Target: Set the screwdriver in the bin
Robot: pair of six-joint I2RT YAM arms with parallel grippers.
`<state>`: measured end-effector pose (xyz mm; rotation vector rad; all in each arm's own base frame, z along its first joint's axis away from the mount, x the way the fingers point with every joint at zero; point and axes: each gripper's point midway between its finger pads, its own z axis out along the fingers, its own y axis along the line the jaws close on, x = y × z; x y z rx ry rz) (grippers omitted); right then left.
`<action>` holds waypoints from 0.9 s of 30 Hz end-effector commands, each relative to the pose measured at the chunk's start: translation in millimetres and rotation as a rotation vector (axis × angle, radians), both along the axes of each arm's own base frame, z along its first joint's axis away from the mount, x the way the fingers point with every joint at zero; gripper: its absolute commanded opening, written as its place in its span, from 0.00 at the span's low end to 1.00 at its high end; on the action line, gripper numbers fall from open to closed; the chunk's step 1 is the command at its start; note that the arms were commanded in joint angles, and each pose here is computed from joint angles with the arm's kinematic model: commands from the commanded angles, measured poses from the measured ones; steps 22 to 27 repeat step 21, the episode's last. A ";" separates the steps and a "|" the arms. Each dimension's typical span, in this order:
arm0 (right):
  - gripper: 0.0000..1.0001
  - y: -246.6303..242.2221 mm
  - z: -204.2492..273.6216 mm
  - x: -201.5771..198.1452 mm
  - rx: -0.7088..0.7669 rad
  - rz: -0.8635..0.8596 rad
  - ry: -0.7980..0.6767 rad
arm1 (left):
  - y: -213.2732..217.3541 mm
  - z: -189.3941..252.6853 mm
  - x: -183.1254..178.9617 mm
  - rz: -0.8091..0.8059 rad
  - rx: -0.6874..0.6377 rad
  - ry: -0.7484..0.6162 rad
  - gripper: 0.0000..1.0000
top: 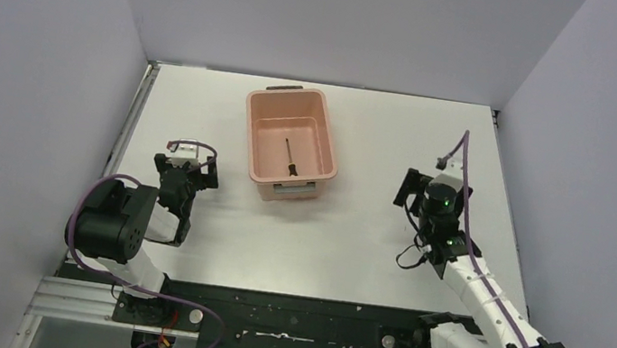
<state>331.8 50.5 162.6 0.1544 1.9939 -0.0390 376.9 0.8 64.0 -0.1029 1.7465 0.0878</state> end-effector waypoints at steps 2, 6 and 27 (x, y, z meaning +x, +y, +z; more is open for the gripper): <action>1.00 -28.5 1.8 -3.7 0.068 -0.118 -0.248 | 0.6 9.4 3.2 -0.006 0.004 -0.033 0.97; 1.00 -36.1 -21.5 -13.5 0.032 -0.133 -0.228 | 0.7 9.6 3.2 -0.005 0.005 -0.034 0.97; 1.00 -35.3 -32.6 -18.8 0.031 -0.114 -0.227 | 0.7 8.7 3.0 -0.006 0.005 -0.031 0.97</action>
